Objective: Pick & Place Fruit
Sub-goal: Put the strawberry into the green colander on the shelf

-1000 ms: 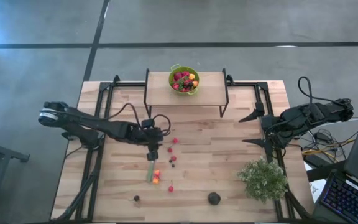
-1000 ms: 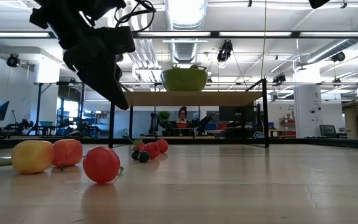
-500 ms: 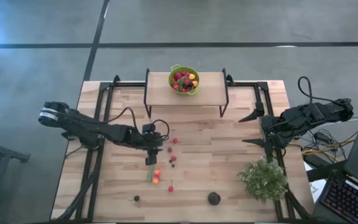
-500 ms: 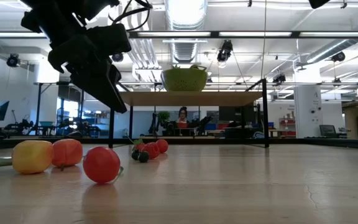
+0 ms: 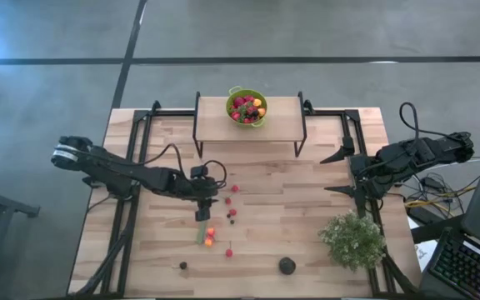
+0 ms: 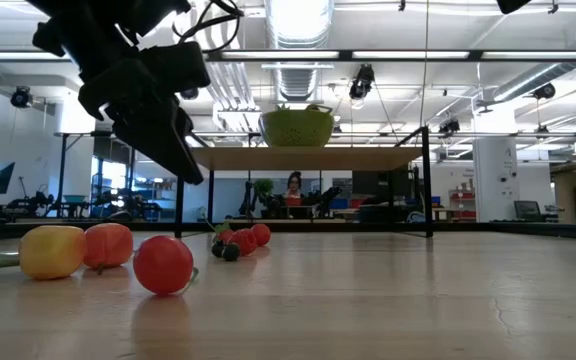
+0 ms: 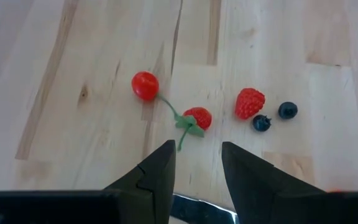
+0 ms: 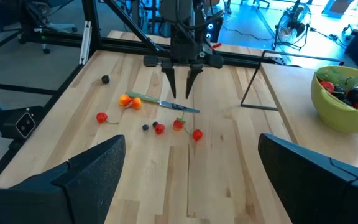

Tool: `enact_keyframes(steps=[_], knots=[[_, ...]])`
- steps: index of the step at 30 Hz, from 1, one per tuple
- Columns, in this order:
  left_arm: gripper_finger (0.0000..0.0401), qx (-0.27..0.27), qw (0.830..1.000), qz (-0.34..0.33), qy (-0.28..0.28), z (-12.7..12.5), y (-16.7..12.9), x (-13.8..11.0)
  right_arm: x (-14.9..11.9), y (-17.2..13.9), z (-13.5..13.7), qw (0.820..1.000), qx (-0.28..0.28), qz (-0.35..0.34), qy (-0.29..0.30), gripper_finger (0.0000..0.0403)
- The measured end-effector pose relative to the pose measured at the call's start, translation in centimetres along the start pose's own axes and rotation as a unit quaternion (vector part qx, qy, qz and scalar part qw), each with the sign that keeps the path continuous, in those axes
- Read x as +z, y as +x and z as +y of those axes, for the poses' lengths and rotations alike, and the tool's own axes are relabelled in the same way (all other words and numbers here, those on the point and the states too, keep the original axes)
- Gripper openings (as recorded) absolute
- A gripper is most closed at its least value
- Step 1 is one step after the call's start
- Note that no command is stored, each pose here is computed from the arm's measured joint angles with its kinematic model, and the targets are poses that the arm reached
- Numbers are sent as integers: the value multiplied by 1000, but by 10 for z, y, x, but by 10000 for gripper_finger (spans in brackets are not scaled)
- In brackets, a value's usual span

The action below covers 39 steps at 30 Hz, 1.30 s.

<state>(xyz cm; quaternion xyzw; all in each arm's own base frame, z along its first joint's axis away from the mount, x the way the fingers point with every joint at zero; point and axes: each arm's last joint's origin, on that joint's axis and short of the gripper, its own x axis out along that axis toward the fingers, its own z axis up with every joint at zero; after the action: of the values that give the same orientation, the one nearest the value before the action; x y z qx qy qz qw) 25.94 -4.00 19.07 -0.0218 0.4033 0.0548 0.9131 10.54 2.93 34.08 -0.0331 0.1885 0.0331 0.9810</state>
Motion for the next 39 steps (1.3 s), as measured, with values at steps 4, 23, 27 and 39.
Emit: enact_keyframes(steps=[4, 23, 27, 39], knots=[[138, 1, 1000, 5, -14, 0, 1, -4, 0, 0, 0, 1000, 0, 0, 0, 363], [138, -18, 999, -23, 20, 0, 9, -16, 0, 0, 0, 1000, 0, 0, 0, 363], [138, 3, 1000, -22, 21, 0, 15, -18, 0, 0, 0, 1000, 0, 0, 0, 363], [138, 23, 999, -17, 40, -2, 34, -22, 0, 0, 0, 1000, 0, 0, 0, 363]])
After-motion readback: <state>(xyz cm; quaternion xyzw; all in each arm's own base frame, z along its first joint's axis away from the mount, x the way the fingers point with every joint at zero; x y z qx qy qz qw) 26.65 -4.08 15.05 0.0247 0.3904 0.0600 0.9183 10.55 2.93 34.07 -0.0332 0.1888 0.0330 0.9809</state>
